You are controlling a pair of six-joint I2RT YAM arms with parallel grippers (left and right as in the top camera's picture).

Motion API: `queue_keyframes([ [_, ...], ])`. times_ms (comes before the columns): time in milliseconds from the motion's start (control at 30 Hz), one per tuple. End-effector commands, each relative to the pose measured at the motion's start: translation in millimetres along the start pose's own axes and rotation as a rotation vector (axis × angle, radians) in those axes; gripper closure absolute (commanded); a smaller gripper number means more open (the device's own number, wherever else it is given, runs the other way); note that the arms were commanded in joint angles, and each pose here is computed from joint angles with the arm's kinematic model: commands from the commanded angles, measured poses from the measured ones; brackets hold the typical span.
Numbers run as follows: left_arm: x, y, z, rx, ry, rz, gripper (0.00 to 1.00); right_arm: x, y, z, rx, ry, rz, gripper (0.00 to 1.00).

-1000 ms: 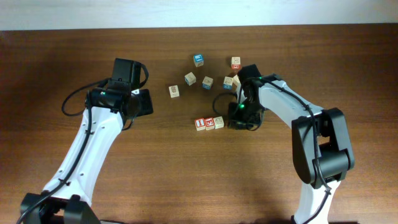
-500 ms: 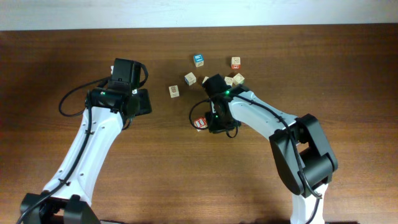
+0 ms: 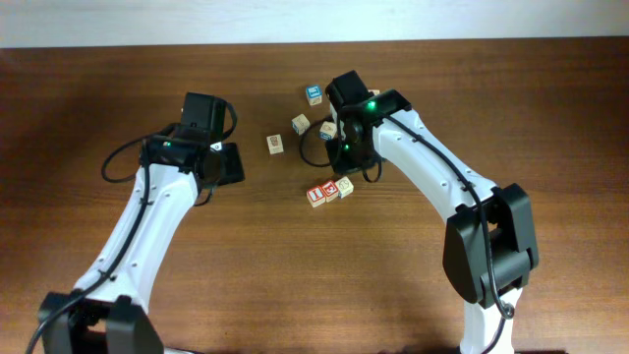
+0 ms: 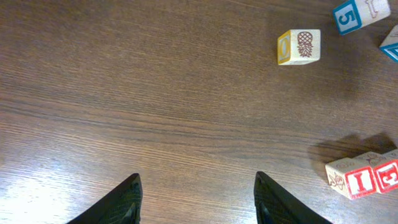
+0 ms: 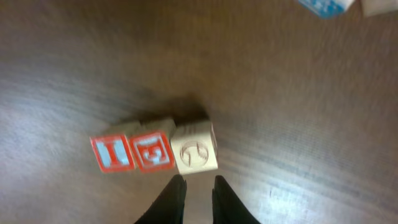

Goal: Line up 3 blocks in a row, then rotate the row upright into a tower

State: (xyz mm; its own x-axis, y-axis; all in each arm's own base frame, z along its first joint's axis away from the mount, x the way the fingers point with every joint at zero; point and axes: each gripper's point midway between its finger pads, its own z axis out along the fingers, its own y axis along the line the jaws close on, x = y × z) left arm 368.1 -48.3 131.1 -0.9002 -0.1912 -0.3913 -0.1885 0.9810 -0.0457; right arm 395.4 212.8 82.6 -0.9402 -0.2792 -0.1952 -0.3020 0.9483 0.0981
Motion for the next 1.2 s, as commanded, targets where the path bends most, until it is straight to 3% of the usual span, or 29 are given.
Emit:
queue_keyframes([
  [0, 1, 4, 17, -0.022, 0.032, -0.053, 0.45, -23, 13, 3, -0.025, -0.088, -0.065, 0.82],
  [200, -9, 58, 23, -0.106, 0.033, -0.202, 0.45, -25, 30, 43, -0.033, -0.069, -0.107, 0.82],
  [300, -4, 52, 23, -0.083, 0.055, -0.196, 0.48, -16, -5, 41, 0.094, -0.028, 0.016, 0.82],
  [400, -3, 49, 23, -0.064, 0.063, -0.197, 0.48, -3, -43, 39, 0.065, 0.052, 0.131, 0.83],
  [633, 56, -24, 42, 0.147, 0.291, -0.12, 0.94, 34, -32, 57, -0.071, 0.183, 0.176, 0.87],
  [700, 72, -56, 49, 0.229, 0.359, -0.091, 1.0, 31, -29, 55, -0.164, 0.185, 0.202, 0.9],
  [867, 103, -104, 69, 0.31, 0.45, -0.014, 1.0, 32, -21, 53, -0.244, 0.19, 0.189, 0.91],
  [1167, 103, -138, 99, 0.363, 0.404, 0.012, 1.0, 50, -20, 64, -0.253, 0.238, 0.201, 0.91],
])
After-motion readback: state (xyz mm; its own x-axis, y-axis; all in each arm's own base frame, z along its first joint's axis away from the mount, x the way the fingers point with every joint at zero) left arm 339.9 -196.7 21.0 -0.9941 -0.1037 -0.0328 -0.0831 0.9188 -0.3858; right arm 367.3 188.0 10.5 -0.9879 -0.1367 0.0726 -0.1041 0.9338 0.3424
